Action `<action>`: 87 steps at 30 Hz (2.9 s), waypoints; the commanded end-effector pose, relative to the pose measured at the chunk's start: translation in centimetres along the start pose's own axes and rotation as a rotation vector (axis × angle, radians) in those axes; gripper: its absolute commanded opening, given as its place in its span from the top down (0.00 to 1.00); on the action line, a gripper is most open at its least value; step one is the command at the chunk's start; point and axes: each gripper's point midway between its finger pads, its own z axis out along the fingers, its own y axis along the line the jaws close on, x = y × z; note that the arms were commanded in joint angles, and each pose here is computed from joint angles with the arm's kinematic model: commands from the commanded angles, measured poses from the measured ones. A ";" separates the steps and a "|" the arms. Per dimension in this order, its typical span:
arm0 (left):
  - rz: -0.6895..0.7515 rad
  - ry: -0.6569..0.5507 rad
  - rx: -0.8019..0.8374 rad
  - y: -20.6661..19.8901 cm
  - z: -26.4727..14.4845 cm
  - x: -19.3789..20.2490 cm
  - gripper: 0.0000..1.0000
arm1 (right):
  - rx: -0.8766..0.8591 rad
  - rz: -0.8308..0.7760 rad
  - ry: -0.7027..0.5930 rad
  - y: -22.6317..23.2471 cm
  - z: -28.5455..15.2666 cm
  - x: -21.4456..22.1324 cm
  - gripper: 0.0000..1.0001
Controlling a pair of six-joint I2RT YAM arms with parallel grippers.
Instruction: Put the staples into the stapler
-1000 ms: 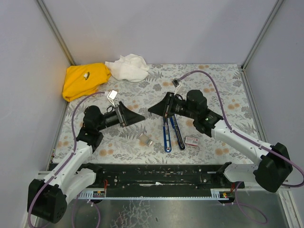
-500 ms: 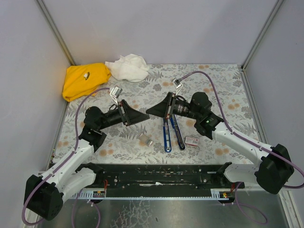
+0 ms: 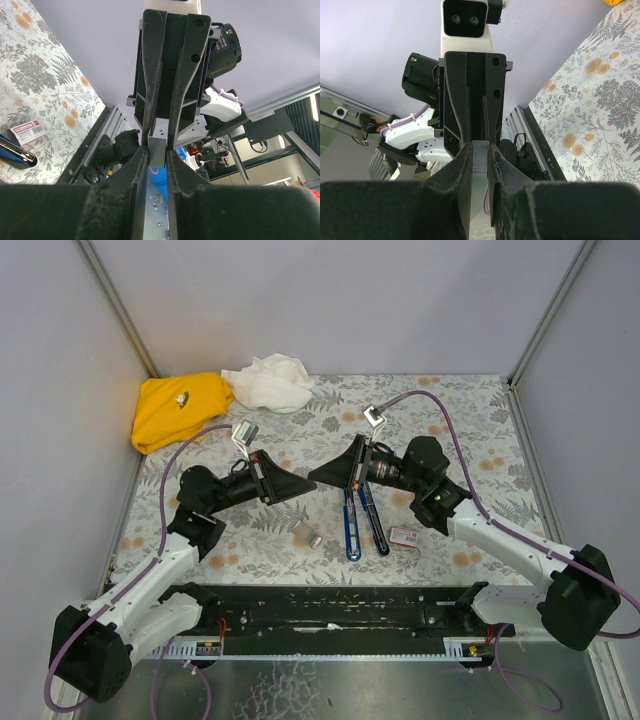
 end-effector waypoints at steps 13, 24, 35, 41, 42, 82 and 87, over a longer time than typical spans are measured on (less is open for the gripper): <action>0.083 0.034 -0.474 9.5 -1.3 1.2 0.94 | 0.353 -0.176 -0.105 -5.0 -4.4 -2.0 0.18; 0.084 0.166 -1.101 22.8 -2.0 6.0 0.95 | 0.828 -0.281 -0.017 -13.2 -10.8 -0.2 0.15; 0.095 0.239 -1.291 29.1 -1.2 7.9 0.93 | 0.914 -0.268 0.070 -15.1 -12.2 1.4 0.16; 0.086 0.278 -1.318 30.6 -0.9 8.6 0.88 | 0.918 -0.256 0.089 -15.7 -12.0 1.9 0.15; 0.085 0.284 -1.328 30.9 -0.9 8.7 0.87 | 0.916 -0.254 0.093 -15.8 -11.9 2.0 0.16; 0.315 -0.107 -1.187 19.9 -11.4 -11.7 0.07 | 1.376 -0.137 0.321 -25.8 -4.2 9.2 0.39; 0.316 -0.114 -1.186 19.7 -11.6 -11.6 0.08 | 1.408 -0.144 0.348 -27.1 -3.8 9.5 0.45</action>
